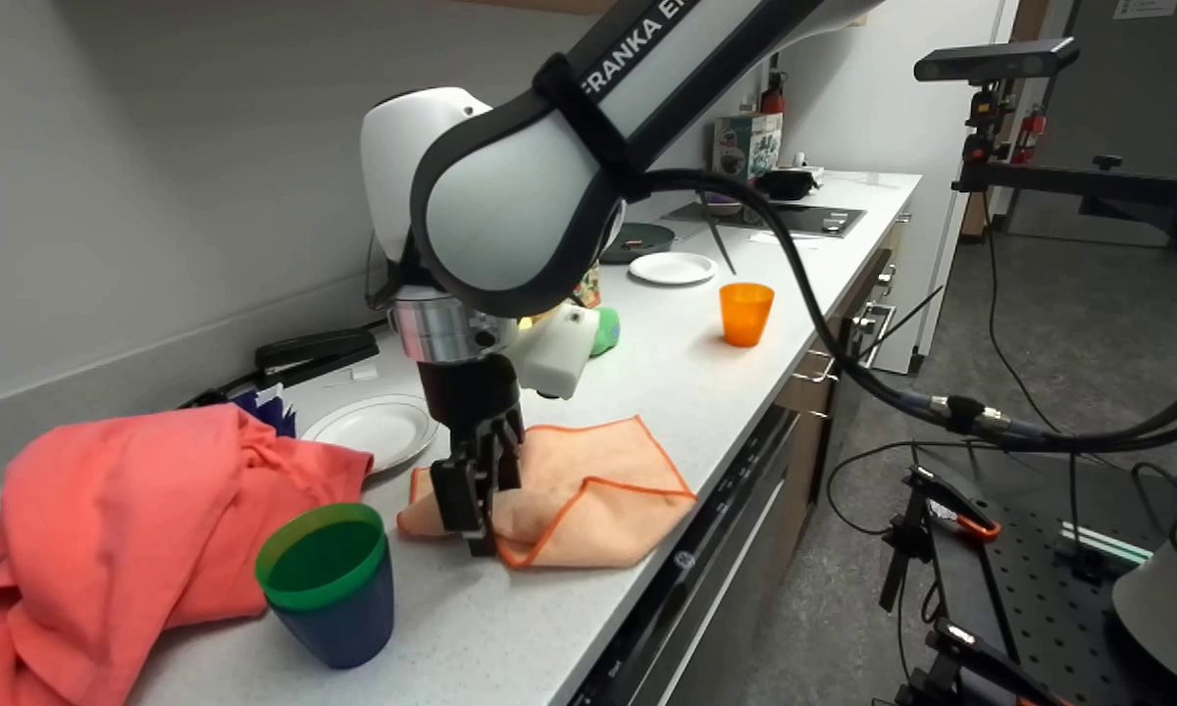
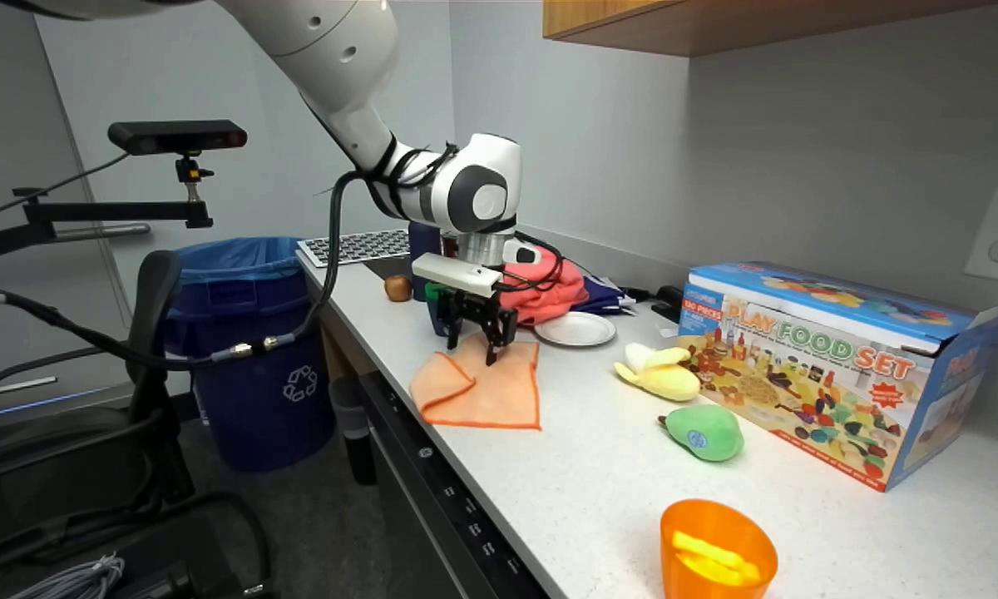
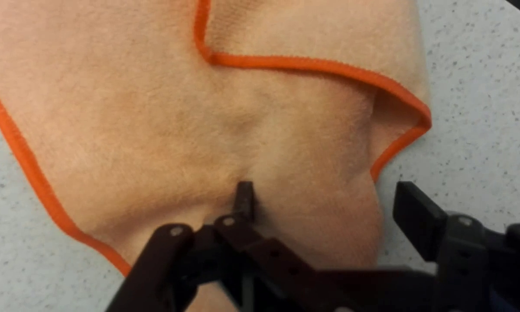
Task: Wipe the surface using the orange cloth
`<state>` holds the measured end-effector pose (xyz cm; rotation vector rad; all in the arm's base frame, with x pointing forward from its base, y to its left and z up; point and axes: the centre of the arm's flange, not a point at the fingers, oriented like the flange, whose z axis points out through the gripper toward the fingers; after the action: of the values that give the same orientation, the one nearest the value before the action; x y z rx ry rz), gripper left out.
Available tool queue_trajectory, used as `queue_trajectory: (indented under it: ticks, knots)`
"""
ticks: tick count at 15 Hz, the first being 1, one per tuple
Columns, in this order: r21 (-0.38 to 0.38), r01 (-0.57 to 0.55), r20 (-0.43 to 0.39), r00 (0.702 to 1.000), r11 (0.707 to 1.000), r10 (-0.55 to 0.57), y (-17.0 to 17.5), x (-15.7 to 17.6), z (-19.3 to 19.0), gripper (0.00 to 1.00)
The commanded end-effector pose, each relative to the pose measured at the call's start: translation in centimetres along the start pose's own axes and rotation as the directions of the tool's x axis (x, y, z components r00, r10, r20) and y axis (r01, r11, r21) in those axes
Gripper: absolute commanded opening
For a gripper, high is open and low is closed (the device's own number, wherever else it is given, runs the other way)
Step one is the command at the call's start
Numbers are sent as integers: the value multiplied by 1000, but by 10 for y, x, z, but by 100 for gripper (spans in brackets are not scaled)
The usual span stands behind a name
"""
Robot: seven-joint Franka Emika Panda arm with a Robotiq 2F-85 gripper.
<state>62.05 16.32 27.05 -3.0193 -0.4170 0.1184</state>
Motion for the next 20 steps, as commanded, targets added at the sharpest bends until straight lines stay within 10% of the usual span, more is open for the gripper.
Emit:
queue_trajectory:
  ticks: [1,8,20]
  knots:
    - [-54,-12,-6,1000,998,11,-2,-9,-7,53]
    - [-110,-39,1,999,993,40,8,-20,-11,1]
    - [-108,-353,-134,932,930,338,90,-75,-16,2]
